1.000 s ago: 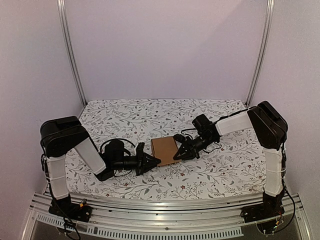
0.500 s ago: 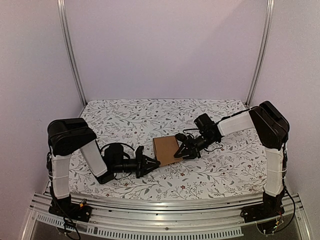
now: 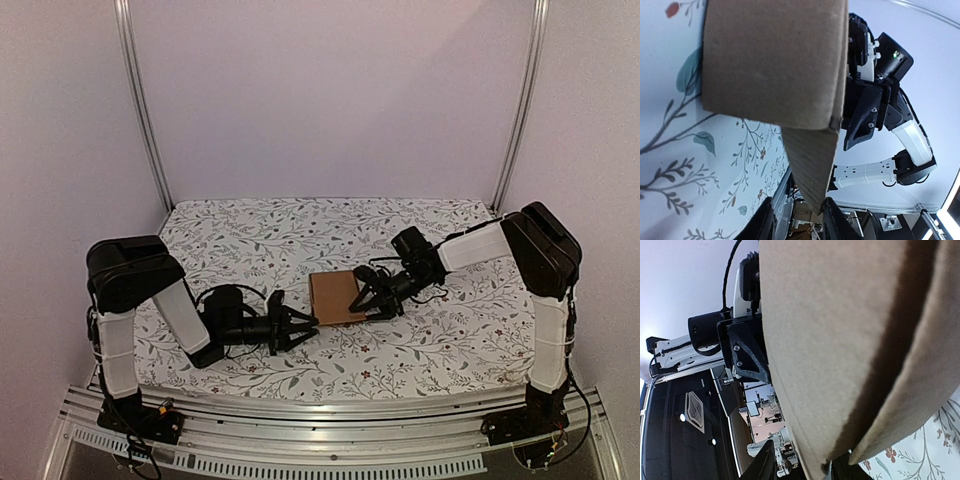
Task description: Fold the paper box
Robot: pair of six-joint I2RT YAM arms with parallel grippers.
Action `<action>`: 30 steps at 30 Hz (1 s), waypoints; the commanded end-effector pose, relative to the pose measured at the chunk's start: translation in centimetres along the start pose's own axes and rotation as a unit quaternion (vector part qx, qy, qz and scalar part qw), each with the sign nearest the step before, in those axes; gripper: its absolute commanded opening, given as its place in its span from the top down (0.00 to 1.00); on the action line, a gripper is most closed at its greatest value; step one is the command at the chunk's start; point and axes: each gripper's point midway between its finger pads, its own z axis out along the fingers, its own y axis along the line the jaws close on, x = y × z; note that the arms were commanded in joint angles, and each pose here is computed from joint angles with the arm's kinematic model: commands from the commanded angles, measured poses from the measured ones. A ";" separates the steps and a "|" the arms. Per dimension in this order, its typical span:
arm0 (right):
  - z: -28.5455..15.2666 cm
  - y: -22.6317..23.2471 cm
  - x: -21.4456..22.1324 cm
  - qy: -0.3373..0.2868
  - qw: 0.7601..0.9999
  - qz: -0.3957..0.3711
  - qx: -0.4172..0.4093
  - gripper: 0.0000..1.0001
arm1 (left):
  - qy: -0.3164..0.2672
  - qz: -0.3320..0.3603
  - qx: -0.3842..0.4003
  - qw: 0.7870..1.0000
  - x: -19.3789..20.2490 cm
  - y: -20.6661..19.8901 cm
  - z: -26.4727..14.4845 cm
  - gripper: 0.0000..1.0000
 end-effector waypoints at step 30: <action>-15.2 1.4 -2.0 -0.067 0.839 -0.366 0.397 0.44 | 0.000 0.412 -0.361 0.837 -4.6 -6.6 -4.4 0.37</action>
